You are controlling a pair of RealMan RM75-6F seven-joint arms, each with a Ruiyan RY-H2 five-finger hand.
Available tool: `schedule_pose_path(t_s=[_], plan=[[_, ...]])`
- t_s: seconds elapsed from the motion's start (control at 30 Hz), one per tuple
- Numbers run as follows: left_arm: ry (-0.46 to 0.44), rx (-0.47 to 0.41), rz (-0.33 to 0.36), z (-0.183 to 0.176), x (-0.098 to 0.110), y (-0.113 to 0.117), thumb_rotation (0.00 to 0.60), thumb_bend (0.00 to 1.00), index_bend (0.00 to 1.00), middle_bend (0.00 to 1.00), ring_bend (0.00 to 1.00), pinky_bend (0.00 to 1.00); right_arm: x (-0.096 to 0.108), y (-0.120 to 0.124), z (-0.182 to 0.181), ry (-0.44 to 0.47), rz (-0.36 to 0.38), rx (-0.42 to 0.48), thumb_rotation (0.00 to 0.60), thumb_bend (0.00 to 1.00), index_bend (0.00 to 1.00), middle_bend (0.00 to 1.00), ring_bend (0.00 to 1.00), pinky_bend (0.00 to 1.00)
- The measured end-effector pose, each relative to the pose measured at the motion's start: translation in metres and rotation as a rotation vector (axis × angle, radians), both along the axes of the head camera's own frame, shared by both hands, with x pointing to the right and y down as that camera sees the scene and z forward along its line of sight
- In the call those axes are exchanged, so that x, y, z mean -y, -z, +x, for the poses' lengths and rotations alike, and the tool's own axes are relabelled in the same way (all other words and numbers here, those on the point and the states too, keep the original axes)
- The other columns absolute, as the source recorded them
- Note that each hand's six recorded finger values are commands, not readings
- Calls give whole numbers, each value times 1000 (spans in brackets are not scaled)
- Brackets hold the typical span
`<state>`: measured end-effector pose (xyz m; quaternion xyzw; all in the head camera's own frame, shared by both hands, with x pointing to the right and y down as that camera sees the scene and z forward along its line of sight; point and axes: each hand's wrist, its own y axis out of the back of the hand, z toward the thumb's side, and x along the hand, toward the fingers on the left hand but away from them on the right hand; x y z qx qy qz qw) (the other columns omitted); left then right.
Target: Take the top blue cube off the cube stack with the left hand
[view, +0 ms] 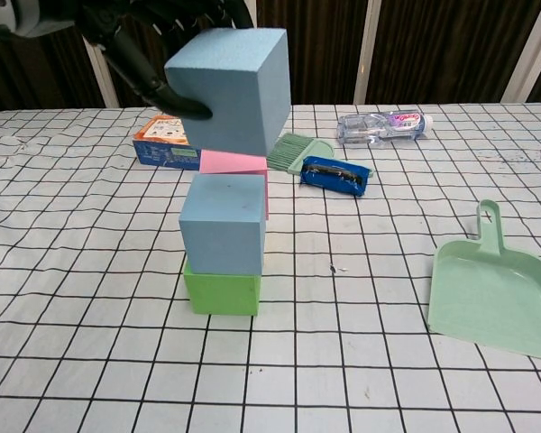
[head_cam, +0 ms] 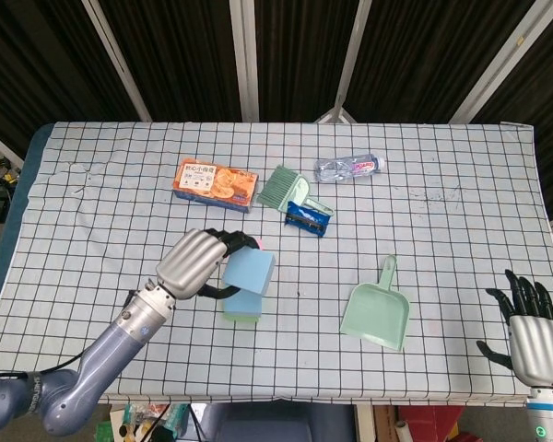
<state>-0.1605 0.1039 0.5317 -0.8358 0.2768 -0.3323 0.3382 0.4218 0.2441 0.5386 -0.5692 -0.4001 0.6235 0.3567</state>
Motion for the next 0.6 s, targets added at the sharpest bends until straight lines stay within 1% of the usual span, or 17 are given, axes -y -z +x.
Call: schedule_pose_path(t_s=[0.17, 0.33, 0.43, 0.47, 0.6], plan=[[-34, -19, -114, -9, -12, 3, 600, 382, 393, 550, 440, 471, 0, -3, -2, 5, -3, -7, 600, 147, 246, 2, 38, 0], [-49, -50, -180, -17, -14, 17, 600, 383, 391, 556, 441, 471, 0, -6, -5, 9, -9, -15, 600, 147, 246, 2, 38, 0], [-64, -75, -234, -18, -19, 24, 600, 383, 391, 558, 443, 471, 0, -8, -6, 9, -9, -17, 600, 147, 246, 2, 39, 0], [-74, -81, -262, -17, -22, 26, 600, 383, 391, 558, 443, 471, 0, -8, -6, 9, -9, -18, 600, 147, 246, 2, 38, 0], [-114, -65, -353, -21, -32, 28, 600, 383, 390, 558, 443, 471, 0, -8, -7, 7, -7, -19, 600, 148, 246, 2, 38, 0]])
